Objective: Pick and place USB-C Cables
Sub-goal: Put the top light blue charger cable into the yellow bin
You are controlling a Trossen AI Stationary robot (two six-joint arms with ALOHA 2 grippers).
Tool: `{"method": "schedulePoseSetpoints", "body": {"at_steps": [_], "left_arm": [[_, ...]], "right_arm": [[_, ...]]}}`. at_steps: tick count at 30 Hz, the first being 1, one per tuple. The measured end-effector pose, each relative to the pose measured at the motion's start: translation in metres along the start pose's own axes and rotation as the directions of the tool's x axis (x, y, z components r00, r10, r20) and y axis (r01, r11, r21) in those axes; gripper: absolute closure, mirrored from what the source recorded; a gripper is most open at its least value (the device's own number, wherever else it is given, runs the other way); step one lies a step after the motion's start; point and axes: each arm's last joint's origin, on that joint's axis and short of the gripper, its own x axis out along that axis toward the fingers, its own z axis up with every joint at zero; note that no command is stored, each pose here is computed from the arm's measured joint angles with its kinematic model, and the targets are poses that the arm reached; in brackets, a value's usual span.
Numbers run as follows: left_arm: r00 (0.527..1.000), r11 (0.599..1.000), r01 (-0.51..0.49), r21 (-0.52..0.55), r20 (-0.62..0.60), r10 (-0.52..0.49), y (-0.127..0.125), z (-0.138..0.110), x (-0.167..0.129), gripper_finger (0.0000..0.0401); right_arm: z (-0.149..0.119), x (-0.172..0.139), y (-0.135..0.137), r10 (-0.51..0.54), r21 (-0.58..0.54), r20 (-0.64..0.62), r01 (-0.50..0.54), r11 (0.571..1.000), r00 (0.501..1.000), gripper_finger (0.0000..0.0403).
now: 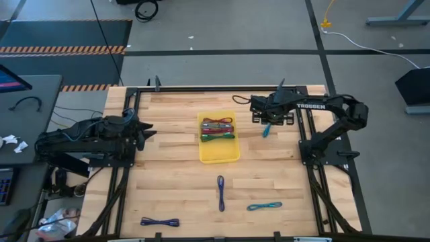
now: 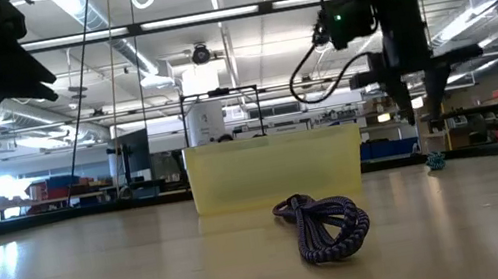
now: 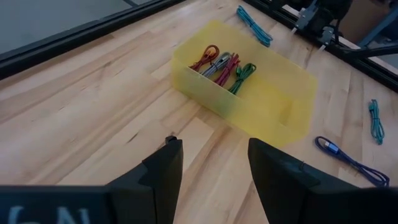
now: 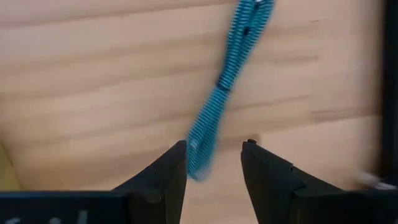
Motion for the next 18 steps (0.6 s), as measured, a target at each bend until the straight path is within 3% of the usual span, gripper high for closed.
{"method": "schedulePoseSetpoints", "body": {"at_steps": [10,18], "left_arm": [[1.0,1.0,0.0,0.026,0.0,0.0,0.0,0.0,0.0,0.0213],[1.0,1.0,0.001,0.025,0.0,-0.001,0.0,0.0,0.0,0.0213]], "right_arm": [[0.008,0.035,-0.009,0.042,0.156,0.016,-0.044,0.987,0.999,0.0244],[0.003,0.052,-0.016,0.038,0.205,0.027,-0.043,0.978,0.999,0.0244]]}}
